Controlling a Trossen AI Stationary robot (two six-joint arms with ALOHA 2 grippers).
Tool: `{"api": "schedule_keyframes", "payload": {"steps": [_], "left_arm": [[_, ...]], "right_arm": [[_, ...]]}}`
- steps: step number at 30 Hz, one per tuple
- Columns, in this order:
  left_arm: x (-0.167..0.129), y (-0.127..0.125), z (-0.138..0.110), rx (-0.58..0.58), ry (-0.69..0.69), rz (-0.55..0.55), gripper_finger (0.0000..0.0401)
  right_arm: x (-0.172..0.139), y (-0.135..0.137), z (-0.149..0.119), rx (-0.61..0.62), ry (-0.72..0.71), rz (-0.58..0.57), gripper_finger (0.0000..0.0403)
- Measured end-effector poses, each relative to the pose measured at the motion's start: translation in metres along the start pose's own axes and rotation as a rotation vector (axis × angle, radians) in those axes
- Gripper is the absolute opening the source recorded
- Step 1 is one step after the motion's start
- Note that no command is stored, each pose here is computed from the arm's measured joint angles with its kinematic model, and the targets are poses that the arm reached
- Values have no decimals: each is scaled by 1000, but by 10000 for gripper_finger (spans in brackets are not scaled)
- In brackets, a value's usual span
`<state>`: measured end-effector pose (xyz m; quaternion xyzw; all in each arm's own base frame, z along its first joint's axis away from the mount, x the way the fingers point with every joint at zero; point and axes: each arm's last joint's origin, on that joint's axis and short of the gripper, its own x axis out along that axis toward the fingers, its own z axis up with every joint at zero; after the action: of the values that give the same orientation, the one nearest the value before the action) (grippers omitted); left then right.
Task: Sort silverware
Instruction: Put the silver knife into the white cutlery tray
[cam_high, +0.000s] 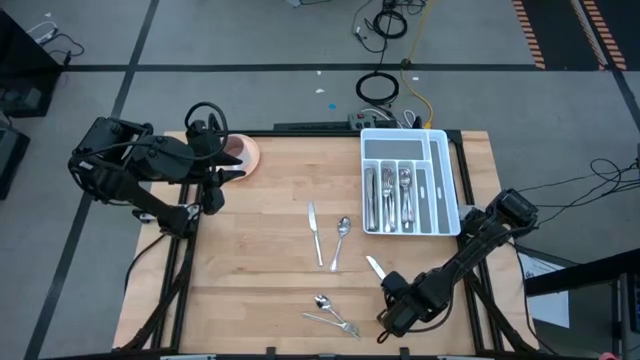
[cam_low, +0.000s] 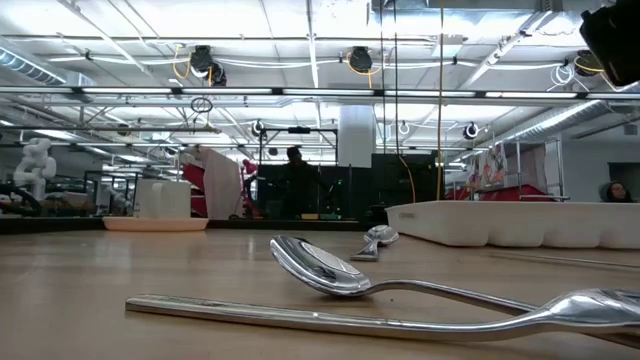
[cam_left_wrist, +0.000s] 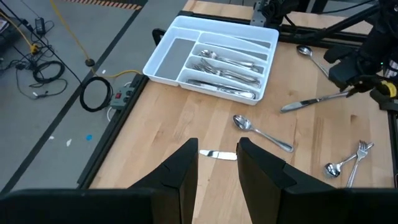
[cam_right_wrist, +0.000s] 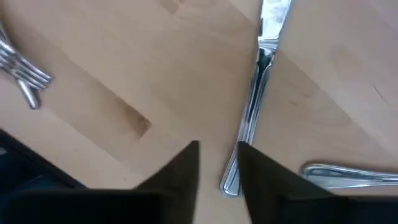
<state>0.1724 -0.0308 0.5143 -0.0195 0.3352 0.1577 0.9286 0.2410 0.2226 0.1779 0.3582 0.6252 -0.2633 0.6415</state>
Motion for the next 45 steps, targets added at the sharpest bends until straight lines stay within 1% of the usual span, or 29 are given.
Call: {"api": "schedule_keyframes", "payload": {"steps": [4, 6, 8, 11, 14, 20, 25, 27, 30, 31, 32, 38, 45], "left_arm": [[0, 0, 0, 6, 0, 0, 116], [0, 0, 0, 8, 0, 0, 116], [0, 0, 0, 8, 0, 0, 116], [0, 0, 0, 7, 0, 0, 116], [0, 0, 0, 7, 0, 0, 116], [0, 0, 0, 5, 0, 0, 116], [0, 0, 0, 5, 0, 0, 116], [0, 0, 0, 5, 0, 0, 116], [0, 0, 0, 4, 0, 0, 116], [0, 0, 0, 0, 0, 0, 116], [0, 0, 0, -1, 0, 0, 116], [0, 0, 0, -2, 0, 0, 116], [0, 0, 0, -2, 0, 0, 116]], "right_arm": [[10, -1, -1, 42, -7, -44, 170], [17, -3, -2, 61, -3, -73, 197], [23, -6, -3, 59, -3, -91, 210], [28, -9, -2, 51, -3, -91, 211], [34, -12, -2, 41, 0, -78, 200], [52, -26, -2, -3, 95, -27, 162], [54, -31, 0, -56, 120, -46, 128], [55, -32, 2, -68, 140, -51, 102], [55, -33, 3, -65, 146, -54, 37], [55, -32, 3, -65, 147, -54, 21], [55, -32, 3, -65, 150, -53, 15], [52, -32, 3, -58, 148, -46, 4], [33, -24, 2, -58, 90, -49, 1]]}}
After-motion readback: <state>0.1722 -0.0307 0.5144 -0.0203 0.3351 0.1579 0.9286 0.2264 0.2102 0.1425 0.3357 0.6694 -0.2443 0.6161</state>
